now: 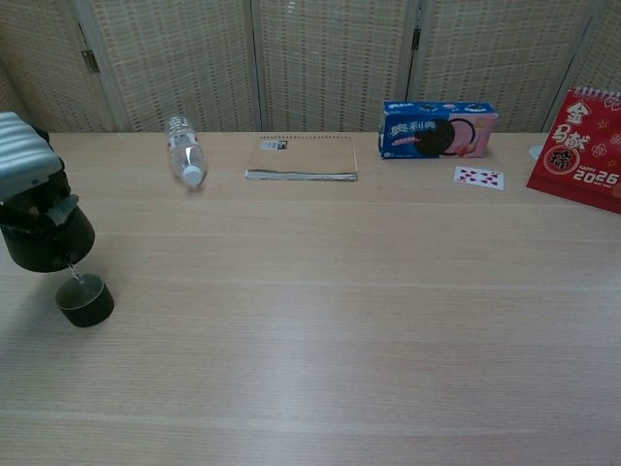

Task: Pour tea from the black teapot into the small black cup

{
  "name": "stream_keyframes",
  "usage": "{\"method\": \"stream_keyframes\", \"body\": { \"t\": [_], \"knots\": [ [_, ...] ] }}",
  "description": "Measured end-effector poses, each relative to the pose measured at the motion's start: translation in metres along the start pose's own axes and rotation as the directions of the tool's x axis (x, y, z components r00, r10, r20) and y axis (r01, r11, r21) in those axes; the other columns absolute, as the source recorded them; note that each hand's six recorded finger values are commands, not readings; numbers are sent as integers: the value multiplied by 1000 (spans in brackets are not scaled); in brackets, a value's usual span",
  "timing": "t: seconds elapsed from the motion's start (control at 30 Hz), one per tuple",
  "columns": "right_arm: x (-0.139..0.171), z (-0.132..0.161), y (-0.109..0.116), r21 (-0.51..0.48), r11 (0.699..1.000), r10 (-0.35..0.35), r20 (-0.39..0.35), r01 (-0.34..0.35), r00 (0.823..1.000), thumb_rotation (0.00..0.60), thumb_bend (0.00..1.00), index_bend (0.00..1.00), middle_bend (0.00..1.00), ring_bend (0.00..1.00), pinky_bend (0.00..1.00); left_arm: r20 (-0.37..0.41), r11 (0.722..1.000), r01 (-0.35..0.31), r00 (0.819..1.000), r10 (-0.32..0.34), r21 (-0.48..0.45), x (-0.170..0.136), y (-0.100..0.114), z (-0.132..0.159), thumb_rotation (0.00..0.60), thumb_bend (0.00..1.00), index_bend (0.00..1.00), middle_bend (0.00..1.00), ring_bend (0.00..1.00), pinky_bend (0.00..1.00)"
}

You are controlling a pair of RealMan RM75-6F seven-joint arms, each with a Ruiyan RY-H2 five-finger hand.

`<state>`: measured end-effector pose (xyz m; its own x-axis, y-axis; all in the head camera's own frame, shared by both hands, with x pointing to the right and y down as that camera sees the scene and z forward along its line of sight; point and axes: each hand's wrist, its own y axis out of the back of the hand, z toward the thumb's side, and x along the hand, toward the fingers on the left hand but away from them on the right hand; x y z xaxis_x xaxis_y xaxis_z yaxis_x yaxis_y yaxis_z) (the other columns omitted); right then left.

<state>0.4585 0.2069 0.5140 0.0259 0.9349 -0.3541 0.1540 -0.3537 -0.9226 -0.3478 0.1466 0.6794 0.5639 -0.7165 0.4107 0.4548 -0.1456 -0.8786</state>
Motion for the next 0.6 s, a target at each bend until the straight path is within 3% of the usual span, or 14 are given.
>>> {"method": "stream_keyframes", "body": {
  "t": [0.6],
  "knots": [
    [0,-1,1,1,1000,-5,1,5,1000,600,426,56,202,257,79,9,1000,-2,1000,2,30,-1,0,-1,398,697,1000,1000,950,584]
  ]
}}
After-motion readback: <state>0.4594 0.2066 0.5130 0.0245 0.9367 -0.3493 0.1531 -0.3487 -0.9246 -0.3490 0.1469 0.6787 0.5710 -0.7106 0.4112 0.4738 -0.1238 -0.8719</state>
